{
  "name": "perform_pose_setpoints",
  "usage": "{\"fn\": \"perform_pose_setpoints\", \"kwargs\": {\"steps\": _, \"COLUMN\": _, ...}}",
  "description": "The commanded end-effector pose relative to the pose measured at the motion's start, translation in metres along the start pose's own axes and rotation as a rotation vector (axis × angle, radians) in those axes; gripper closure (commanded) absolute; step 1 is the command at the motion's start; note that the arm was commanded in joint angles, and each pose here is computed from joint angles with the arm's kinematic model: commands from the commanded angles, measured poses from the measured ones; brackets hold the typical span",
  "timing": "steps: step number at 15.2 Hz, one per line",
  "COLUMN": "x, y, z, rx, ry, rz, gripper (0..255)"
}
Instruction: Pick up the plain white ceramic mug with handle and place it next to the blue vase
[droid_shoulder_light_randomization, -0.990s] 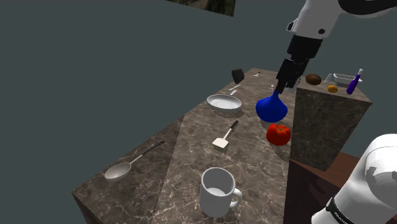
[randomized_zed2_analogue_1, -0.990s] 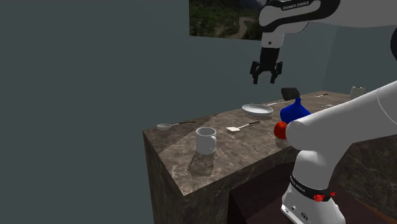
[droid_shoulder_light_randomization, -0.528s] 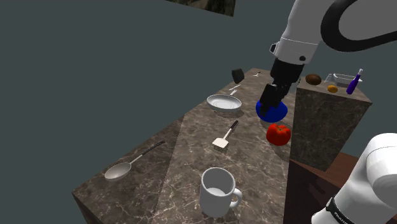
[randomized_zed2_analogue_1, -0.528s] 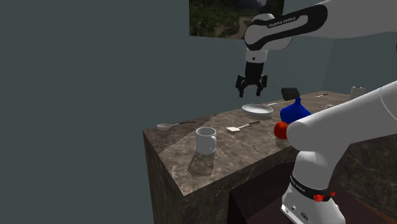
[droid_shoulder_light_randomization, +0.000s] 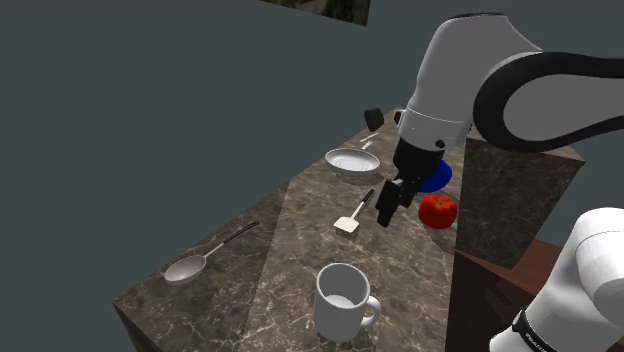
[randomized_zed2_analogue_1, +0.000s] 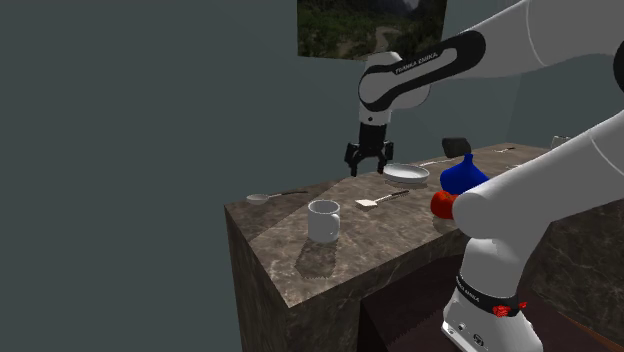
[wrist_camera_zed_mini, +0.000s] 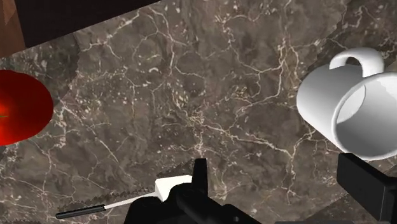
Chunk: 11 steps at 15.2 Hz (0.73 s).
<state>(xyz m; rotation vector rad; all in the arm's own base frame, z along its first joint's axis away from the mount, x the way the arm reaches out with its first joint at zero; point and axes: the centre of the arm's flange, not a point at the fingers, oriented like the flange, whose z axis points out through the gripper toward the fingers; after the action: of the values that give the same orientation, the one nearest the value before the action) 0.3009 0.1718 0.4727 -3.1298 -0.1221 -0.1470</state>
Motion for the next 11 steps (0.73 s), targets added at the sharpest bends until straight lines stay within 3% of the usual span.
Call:
{"fn": "perform_pose_setpoints", "kwargs": {"steps": 1, "x": 0.0, "y": -0.019, "z": 0.018, "rx": 0.002, "ry": 0.002, "rz": -0.01, "gripper": 0}}
{"fn": "perform_pose_setpoints", "kwargs": {"steps": 8, "x": -0.002, "y": -0.087, "z": 0.08, "rx": 0.005, "ry": 0.004, "rz": -0.046, "gripper": 0}}
{"fn": "perform_pose_setpoints", "kwargs": {"steps": 11, "x": -0.003, "y": -0.094, "z": 0.097, "rx": 0.005, "ry": 0.004, "rz": -0.05, "gripper": 0}}
